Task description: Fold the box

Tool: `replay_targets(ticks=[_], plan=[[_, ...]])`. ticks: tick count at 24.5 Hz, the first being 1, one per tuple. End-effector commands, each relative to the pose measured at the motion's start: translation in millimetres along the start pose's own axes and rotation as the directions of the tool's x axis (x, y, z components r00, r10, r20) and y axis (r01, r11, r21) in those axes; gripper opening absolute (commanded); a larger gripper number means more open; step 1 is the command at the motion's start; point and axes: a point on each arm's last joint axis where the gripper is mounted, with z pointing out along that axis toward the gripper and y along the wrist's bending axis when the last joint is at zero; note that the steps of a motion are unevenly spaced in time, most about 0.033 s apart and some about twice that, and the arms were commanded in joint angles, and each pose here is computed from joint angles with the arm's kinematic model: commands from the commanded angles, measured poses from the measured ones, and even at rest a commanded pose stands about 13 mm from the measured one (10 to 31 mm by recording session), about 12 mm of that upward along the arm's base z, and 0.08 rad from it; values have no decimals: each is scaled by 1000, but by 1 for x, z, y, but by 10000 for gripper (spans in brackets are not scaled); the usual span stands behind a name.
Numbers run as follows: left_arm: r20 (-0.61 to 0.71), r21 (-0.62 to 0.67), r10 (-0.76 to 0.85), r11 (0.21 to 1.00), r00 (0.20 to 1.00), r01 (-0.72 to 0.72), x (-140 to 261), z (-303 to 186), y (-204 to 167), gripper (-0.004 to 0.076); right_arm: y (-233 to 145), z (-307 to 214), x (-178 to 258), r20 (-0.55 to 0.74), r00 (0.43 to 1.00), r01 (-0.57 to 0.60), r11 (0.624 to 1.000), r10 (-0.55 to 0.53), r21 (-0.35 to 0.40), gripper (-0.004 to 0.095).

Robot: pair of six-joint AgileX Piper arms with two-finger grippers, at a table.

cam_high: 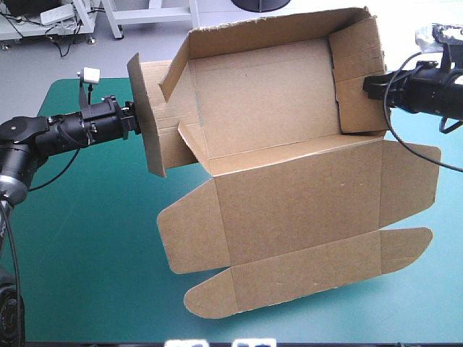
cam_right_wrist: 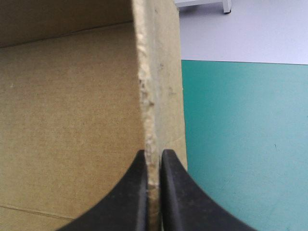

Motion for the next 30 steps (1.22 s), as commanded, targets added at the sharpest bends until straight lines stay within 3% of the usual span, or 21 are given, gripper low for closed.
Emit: replay_targets(ticks=[1,10,12,15,17,23,30], plan=[[18,150,39,988,999,-41,-7,-2,-34,-9,10,-11,-13,151,988,-6,1000,9,-21,0],[8,174,45,984,999,-45,-5,4,-39,7,19,23,-11,140,987,79,997,-80,7,0],[8,174,45,984,999,-45,-5,4,-39,87,21,37,-9,118,989,92,996,-93,17,0],[6,175,40,984,999,-40,-5,4,-39,337,16,49,-7,98,993,69,998,-70,16,0],[1,175,14,984,1000,-14,-5,4,-39,437,13,54,-7,98,993,57,998,-58,18,0],[3,165,13,986,1000,-13,-5,4,-38,446,17,63,-7,108,994,35,999,-32,-18,0],[-8,19,51,999,999,-51,-4,5,-25,445,42,74,-4,120,990,78,995,-69,-64,1]])
